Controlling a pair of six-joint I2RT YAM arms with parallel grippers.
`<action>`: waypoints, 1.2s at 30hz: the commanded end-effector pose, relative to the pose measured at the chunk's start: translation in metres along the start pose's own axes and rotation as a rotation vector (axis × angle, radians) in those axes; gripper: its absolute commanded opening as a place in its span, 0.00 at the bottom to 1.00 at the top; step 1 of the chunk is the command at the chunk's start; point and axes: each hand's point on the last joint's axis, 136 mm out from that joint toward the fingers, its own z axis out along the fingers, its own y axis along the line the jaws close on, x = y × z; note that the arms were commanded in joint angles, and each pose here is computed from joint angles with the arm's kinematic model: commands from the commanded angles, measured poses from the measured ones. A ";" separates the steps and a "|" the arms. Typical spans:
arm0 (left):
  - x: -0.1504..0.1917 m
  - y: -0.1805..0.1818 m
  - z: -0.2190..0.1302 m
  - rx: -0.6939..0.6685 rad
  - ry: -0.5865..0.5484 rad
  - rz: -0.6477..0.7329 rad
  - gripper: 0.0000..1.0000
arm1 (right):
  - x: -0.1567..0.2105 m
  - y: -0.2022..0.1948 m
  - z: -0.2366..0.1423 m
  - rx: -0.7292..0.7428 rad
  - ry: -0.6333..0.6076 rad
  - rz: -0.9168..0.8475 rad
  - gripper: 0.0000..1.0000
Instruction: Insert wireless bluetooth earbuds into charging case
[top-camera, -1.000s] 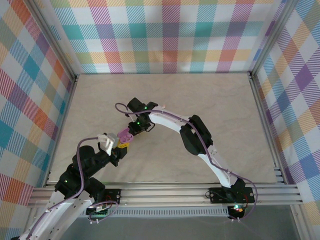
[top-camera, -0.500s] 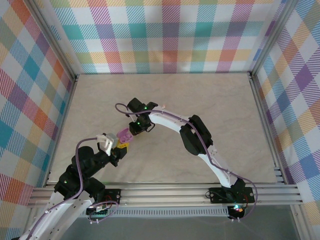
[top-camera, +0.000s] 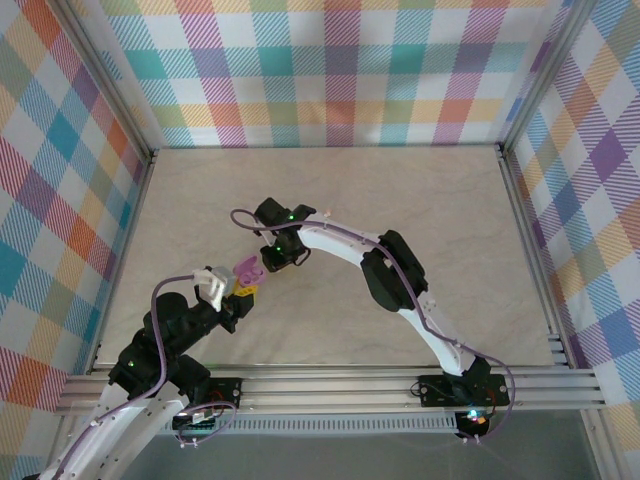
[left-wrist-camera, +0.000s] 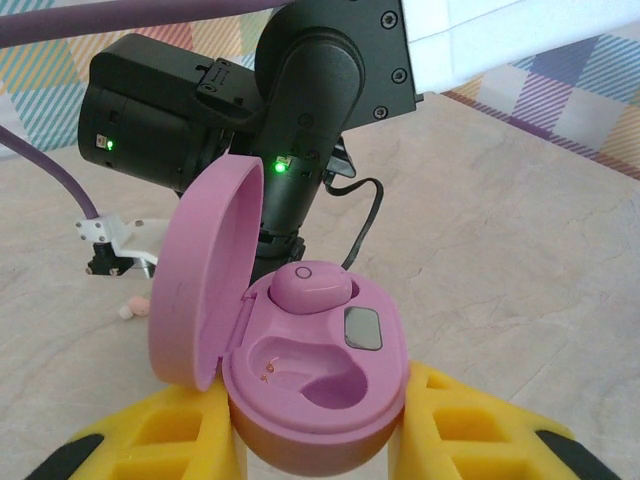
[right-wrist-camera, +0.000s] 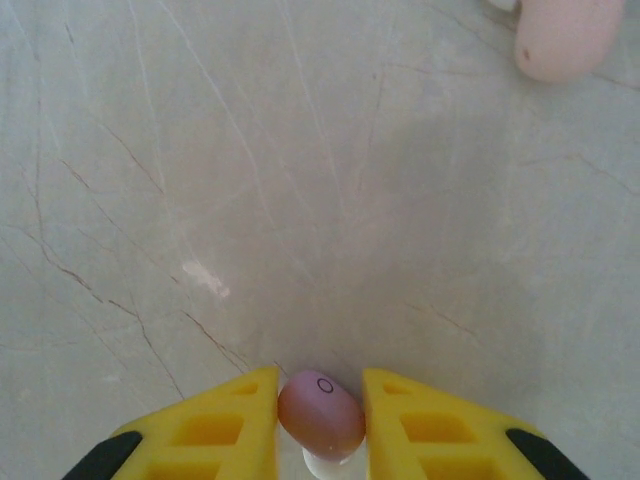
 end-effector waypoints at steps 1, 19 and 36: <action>-0.011 -0.002 0.002 0.012 -0.051 -0.025 0.10 | 0.002 -0.013 -0.023 0.026 -0.003 0.040 0.25; -0.037 -0.027 0.055 0.188 -0.028 -0.070 0.10 | 0.070 -0.166 -0.081 0.115 -0.047 0.474 0.25; -0.047 -0.044 0.090 0.286 0.010 -0.044 0.09 | 0.135 -0.209 -0.097 0.128 -0.036 0.798 0.42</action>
